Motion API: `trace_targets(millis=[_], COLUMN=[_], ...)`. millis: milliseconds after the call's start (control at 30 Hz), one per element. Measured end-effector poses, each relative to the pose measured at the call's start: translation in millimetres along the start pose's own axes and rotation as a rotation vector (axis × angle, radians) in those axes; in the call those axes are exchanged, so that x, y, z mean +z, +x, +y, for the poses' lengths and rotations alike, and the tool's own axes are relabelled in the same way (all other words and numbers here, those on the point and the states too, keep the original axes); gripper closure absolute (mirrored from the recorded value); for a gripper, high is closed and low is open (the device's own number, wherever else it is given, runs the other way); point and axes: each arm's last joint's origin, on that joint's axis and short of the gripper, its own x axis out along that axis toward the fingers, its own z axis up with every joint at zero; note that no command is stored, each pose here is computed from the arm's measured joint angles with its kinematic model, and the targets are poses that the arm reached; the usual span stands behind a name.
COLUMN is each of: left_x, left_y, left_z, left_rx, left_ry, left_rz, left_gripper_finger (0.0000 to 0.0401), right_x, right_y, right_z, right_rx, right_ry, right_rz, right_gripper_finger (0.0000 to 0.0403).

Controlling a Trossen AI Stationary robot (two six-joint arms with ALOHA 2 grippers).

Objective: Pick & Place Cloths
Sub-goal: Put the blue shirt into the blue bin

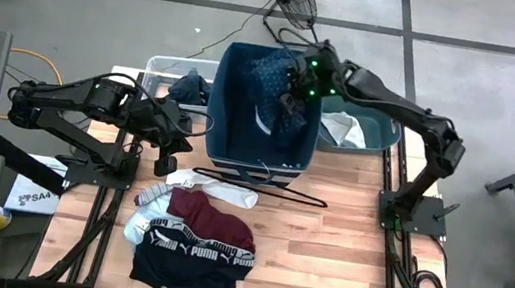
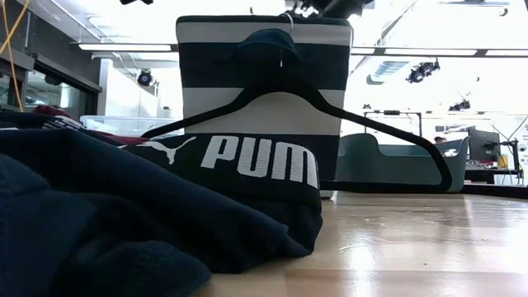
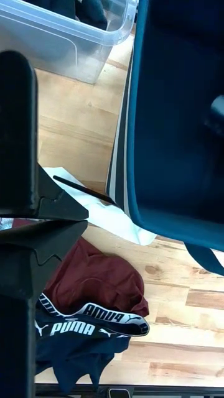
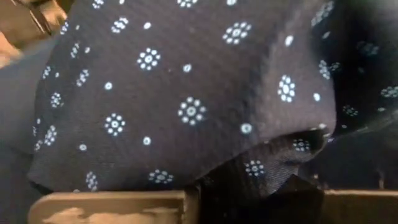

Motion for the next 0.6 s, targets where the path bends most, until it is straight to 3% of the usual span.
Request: trace_targets(millis=[333,600], left_x=[0,0], left_y=[0,0], left_z=[0,0], left_rx=[0.0,0.0], left_ry=[0.0,0.0], left_rz=[0.0,0.0], left_gripper_finger=[0.0396,0.0396], right_x=[-13,-13], right_y=[18,14], right_z=[-1,5], right_rx=[-0.051,-0.041], right_ry=[-0.013,0.007], right_rz=[0.118,0.115], right_gripper_finger=[0.0347,0.0232])
